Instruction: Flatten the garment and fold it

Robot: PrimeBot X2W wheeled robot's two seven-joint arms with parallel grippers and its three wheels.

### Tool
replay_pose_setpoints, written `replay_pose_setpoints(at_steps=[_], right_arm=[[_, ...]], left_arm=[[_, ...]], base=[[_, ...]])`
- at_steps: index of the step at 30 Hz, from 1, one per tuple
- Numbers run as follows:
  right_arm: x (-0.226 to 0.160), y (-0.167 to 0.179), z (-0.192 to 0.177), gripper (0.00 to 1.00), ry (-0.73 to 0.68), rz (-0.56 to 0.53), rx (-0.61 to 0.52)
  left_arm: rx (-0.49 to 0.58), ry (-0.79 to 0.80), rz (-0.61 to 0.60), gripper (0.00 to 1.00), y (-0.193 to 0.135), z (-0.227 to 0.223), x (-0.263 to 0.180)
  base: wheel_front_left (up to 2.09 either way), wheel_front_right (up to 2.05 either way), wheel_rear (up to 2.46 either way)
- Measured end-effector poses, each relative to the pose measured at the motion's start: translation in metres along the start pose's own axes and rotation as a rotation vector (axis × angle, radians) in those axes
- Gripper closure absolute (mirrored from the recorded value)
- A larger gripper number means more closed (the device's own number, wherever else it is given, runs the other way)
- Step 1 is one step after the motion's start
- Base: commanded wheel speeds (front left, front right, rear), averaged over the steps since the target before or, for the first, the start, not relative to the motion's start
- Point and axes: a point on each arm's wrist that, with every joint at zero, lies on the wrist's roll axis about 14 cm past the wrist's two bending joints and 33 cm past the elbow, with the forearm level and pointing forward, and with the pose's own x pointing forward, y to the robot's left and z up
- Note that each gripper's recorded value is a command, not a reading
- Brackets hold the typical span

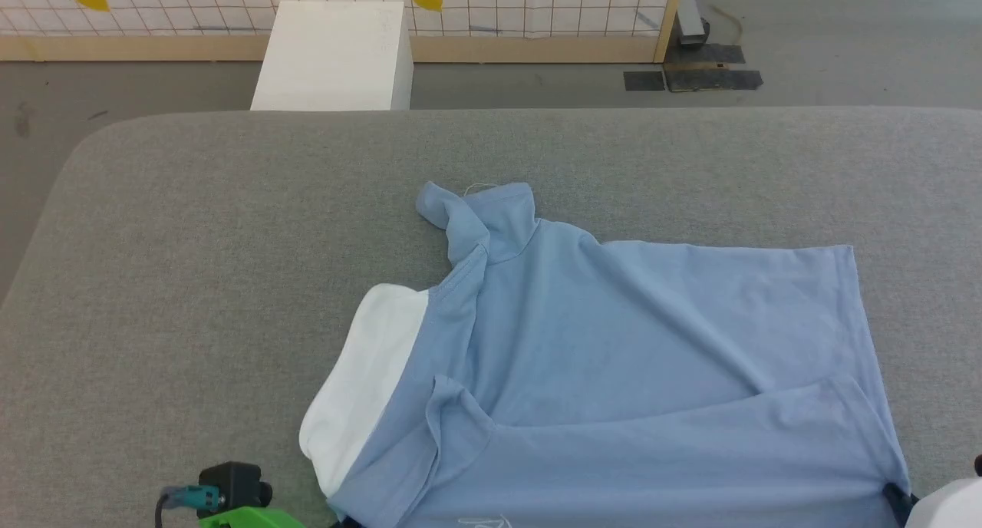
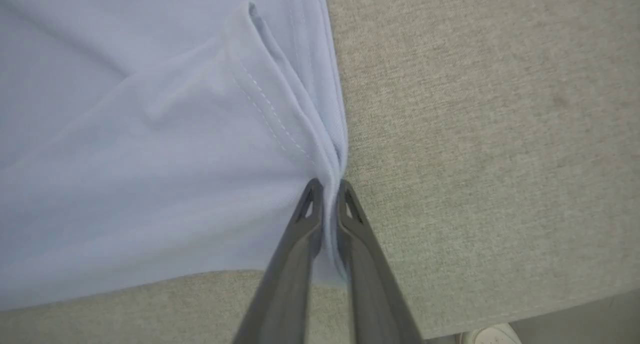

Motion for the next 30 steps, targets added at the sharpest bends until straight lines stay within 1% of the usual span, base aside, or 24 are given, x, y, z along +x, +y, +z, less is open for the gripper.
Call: replay_pose_setpoints(at_steps=[1, 2, 3, 9, 14, 16, 19, 21, 23, 27, 30], right_arm=[[0.001, 0.000, -0.002, 0.00, -0.002, 0.002, 0.001], [0.001, 0.001, -0.003, 0.00, -0.003, 0.003, 0.002], [0.002, 0.001, -0.004, 0.00, -0.003, 0.004, 0.004], [-0.003, 0.000, 0.001, 0.00, -0.036, 0.014, 0.022], [-0.019, -0.002, 0.029, 0.00, -0.141, 0.021, 0.039], [-0.029, -0.004, 0.044, 0.00, -0.203, 0.016, 0.034], [-0.043, -0.005, 0.072, 0.00, -0.339, 0.007, 0.016], [-0.051, 0.000, 0.091, 0.00, -0.437, 0.010, -0.009], [-0.056, 0.009, 0.104, 0.00, -0.517, 0.026, -0.034], [-0.064, 0.035, 0.123, 0.00, -0.678, 0.088, -0.069], [-0.066, 0.048, 0.125, 0.00, -0.750, 0.125, -0.079]], left_arm=[[0.002, -0.009, -0.001, 0.66, 0.000, 0.002, 0.002], [0.003, -0.018, -0.001, 0.50, 0.000, 0.004, 0.003], [0.004, -0.035, -0.002, 0.00, 0.000, 0.008, 0.004], [0.007, -0.076, -0.013, 0.00, -0.002, 0.016, 0.003], [0.001, -0.160, -0.042, 0.00, -0.009, 0.031, -0.012], [0.020, -0.238, -0.045, 0.00, -0.012, 0.047, -0.021], [0.101, -0.410, -0.040, 0.00, -0.018, 0.082, -0.038], [0.156, -0.512, -0.033, 0.00, -0.023, 0.098, -0.047], [0.180, -0.579, -0.033, 0.00, -0.027, 0.106, -0.051], [0.233, -0.764, -0.035, 0.00, -0.038, 0.130, -0.060], [0.273, -0.874, -0.017, 0.00, -0.041, 0.141, -0.063]], base=[[0.00, 0.00, 0.00], [0.00, 0.00, 0.00], [0.00, 0.00, 0.00], [0.00, 0.00, 0.00], [0.00, 0.00, 0.00], [0.00, 0.00, 0.00], [0.00, 0.00, 0.00], [0.00, 0.00, 0.00], [0.00, 0.00, 0.00], [0.00, 0.00, 0.00], [0.00, 0.00, 0.00]])
